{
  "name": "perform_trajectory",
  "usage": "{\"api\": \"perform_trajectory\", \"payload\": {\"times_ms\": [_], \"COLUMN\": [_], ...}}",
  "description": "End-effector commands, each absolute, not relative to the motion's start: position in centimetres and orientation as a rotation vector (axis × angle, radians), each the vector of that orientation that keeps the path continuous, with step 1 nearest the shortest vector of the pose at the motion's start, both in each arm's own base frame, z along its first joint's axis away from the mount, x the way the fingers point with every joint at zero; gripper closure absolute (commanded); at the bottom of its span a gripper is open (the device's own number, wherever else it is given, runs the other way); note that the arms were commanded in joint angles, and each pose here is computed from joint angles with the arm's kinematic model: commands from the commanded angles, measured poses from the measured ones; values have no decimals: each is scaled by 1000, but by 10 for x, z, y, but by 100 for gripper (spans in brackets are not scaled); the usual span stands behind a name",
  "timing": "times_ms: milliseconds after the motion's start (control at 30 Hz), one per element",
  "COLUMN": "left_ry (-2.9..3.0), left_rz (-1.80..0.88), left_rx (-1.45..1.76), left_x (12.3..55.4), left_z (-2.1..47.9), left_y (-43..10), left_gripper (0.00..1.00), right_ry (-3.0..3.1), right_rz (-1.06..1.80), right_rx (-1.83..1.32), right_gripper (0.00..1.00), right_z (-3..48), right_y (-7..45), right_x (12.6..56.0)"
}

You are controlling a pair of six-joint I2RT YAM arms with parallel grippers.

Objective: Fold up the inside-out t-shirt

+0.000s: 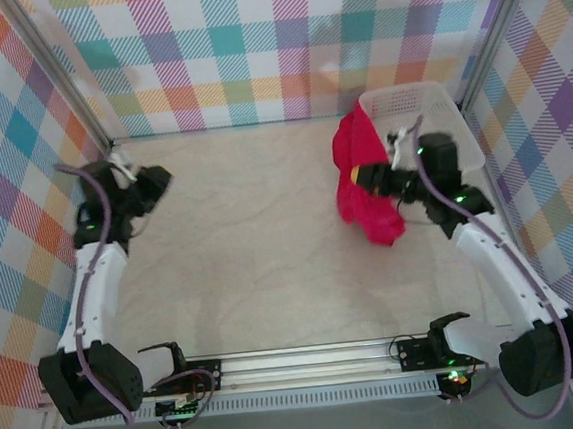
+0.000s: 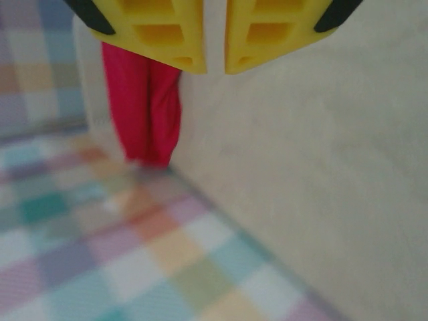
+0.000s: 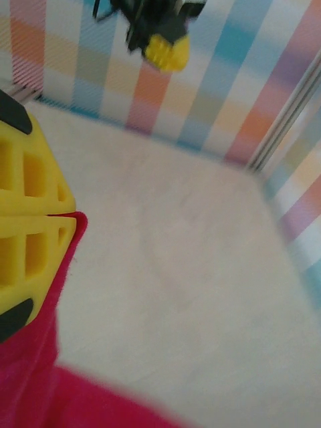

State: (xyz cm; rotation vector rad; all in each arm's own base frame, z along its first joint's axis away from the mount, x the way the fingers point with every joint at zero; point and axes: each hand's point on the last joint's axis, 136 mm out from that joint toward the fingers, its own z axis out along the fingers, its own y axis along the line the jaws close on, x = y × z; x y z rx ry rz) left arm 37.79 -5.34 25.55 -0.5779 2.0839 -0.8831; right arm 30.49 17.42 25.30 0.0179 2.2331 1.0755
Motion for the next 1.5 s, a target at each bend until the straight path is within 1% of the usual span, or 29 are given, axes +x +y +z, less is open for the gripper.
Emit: {"api": "perform_trajectory", "payload": {"times_ms": [0, 67, 133, 200, 267, 333, 500, 633, 800, 900, 967, 1000, 1067, 1200, 1267, 1333, 1367, 1400, 1467], "left_ry": [2145, 2228, 2304, 2370, 2426, 2460, 2469, 2465, 2450, 2384, 2355, 2328, 2267, 2251, 2286, 2329, 2344, 2346, 2337], "left_rz": [-879, -903, -923, -929, -927, -943, -1003, -1119, -1165, -1170, -1169, -1180, -1228, -1253, -1235, -1195, -1180, -1179, -1188], "left_rx": [-444, -399, -357, -305, -266, -229, -155, -94, -85, -103, -142, -161, -220, -274, -266, -268, -274, -280, -300], "left_x": [384, 386, 390, 396, 406, 419, 459, 487, 529, 564, 582, 590, 602, 603, 594, 587, 585, 585, 586], "left_z": [223, 191, 165, 147, 135, 129, 127, 119, 100, 101, 93, 92, 83, 57, 41, 25, 17, 14, 11], "left_y": [-101, -135, -169, -198, -223, -246, -296, -348, -398, -416, -423, -425, -430, -442, -450, -452, -452, -452, -454], "left_gripper": [80, 77, 74, 70, 70, 68, 64, 60, 57, 47, 39, 36, 34, 38, 44, 55, 65, 72, 78], "right_ry": [2183, 2228, 2244, 2241, 2193, 2094, 1880, 1795, 1757, 1773, 1796, 1807, 1830, 1880, 1888, 1885, 1883, 1881, 1884], "right_rz": [1005, 900, 794, 594, 419, 335, 165, 106, 35, 45, 79, 92, 131, 187, 203, 226, 243, 261, 287], "right_rx": [84, 165, 253, 438, 642, 802, 977, 1006, 996, 982, 972, 969, 953, 933, 924, 916, 909, 904, 900], "right_gripper": [100, 100, 100, 100, 100, 100, 100, 100, 100, 100, 100, 100, 100, 100, 100, 100, 100, 100, 100], "right_z": [240, 218, 207, 201, 202, 213, 244, 254, 262, 263, 263, 263, 265, 266, 270, 274, 276, 278, 280], "right_y": [161, 144, 124, 86, 42, 7, -42, -56, -66, -63, -57, -54, -48, -37, -34, -31, -29, -27, -24], "right_x": [301, 296, 294, 290, 278, 264, 234, 229, 233, 240, 245, 247, 250, 255, 256, 256, 256, 256, 254]}}
